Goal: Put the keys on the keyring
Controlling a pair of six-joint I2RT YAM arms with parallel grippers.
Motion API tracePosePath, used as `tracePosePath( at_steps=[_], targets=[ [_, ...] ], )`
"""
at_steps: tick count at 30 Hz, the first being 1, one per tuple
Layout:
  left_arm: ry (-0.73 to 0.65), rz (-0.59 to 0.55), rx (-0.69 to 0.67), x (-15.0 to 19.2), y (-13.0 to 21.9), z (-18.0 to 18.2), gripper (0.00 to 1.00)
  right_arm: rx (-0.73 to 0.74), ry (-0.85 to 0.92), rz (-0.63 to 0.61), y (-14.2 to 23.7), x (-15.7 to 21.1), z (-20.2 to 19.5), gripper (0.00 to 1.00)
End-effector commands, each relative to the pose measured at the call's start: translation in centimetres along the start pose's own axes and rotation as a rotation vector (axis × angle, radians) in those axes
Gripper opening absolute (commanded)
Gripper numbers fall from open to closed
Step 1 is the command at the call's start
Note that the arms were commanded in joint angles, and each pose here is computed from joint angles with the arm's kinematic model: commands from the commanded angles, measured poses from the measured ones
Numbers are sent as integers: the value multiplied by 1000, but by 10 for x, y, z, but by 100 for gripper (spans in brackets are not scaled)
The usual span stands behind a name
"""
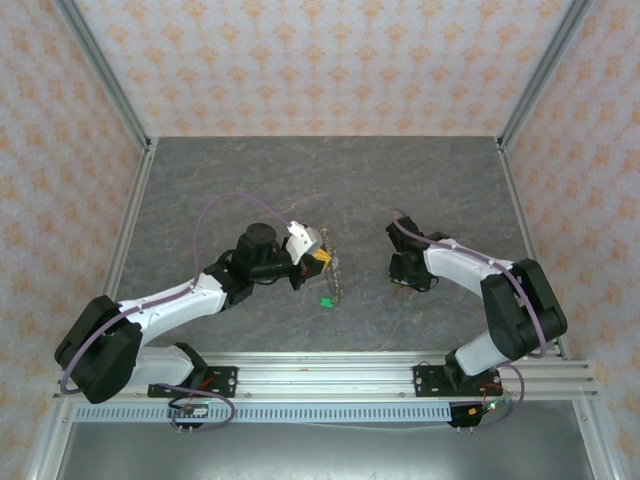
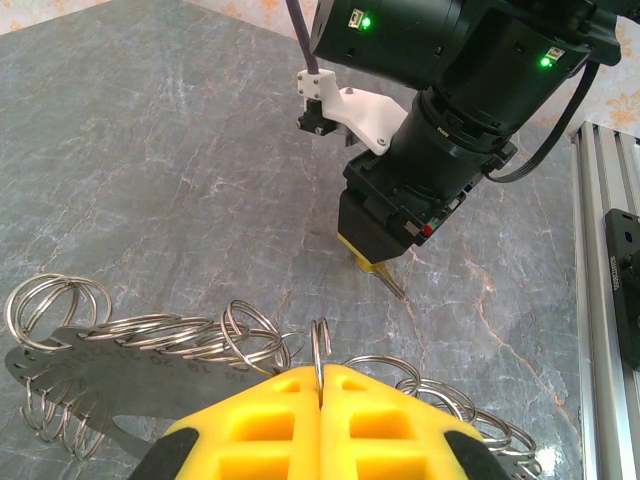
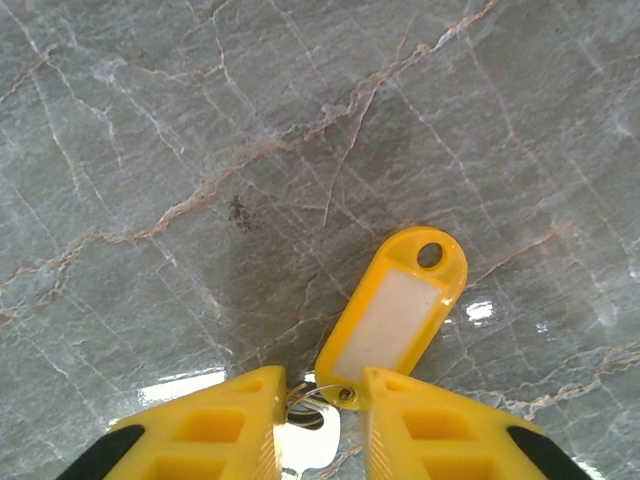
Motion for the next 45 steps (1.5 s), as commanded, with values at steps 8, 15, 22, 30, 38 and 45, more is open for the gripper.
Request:
tracePosePath(
  at_steps=[8,15,22,30,38,45],
  targets=[
    [-24,-63,-23,-23,0,5,0,7,-4,-34,8,-2,-4,17],
    [-24,-60,-20,-24,0,5,0,-8,-24,-48,9,-1,-6,12],
    [-24,-58,-20,-23,0,5,0,-17,-45,-73,10,-1,-10,14],
    [-25,-54,-19,-22,0,4,0,-5,-66,-110,11,-5,-16,15],
    [-25,-55,-15,-23,0,4,0,-11,-66,-97,9,-4,-13,17],
    [-26,-54,-18,-23,1,4,0,-11,-65,-98,8,-4,-12,16]
  ],
)
Point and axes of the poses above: each hand's point on the last joint's axis, 136 mm out from that joint toward the fingers, its own y axis back along the fingers, its own z axis along the line the jaws close on, x = y × z, the point moved 3 cm from there along y, back along the fingers, and after that the axes turned 14 degrees about -y, right-handed, at the moved point
